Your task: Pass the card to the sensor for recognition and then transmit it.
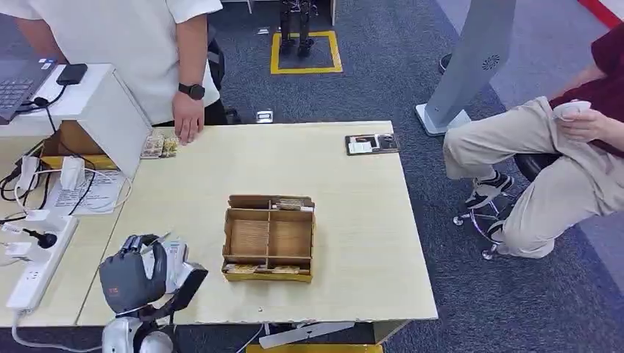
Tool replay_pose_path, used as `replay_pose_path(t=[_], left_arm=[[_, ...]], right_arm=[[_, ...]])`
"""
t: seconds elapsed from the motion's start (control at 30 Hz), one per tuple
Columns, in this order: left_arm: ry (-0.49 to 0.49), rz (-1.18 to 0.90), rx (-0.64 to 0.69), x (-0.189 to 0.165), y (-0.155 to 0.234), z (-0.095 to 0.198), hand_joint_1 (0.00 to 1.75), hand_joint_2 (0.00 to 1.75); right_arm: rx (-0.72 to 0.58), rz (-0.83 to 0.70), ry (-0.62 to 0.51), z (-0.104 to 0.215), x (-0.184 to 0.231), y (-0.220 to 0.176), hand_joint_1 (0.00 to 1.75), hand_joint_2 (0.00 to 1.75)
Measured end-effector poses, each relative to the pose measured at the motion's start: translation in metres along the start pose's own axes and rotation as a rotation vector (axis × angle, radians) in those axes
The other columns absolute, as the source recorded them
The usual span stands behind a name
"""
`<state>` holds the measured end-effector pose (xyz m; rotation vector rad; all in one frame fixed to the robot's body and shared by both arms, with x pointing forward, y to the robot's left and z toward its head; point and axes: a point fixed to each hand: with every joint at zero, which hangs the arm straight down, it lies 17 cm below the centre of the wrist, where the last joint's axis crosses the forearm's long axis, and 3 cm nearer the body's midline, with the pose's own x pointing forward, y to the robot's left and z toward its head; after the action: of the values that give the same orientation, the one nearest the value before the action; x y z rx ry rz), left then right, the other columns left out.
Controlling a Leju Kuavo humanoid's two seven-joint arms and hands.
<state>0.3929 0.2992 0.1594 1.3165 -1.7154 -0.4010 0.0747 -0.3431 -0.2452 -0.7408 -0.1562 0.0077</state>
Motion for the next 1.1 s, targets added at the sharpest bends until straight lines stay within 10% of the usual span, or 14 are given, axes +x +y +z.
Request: replay_pose_path(t=[1.1], left_arm=[[-0.092,0.108,0.276,0.068,0.056,-0.128,1.75,1.75]], right_arm=[[0.029,0.066,-0.080,0.005,0.022,0.010,0.00,1.75]])
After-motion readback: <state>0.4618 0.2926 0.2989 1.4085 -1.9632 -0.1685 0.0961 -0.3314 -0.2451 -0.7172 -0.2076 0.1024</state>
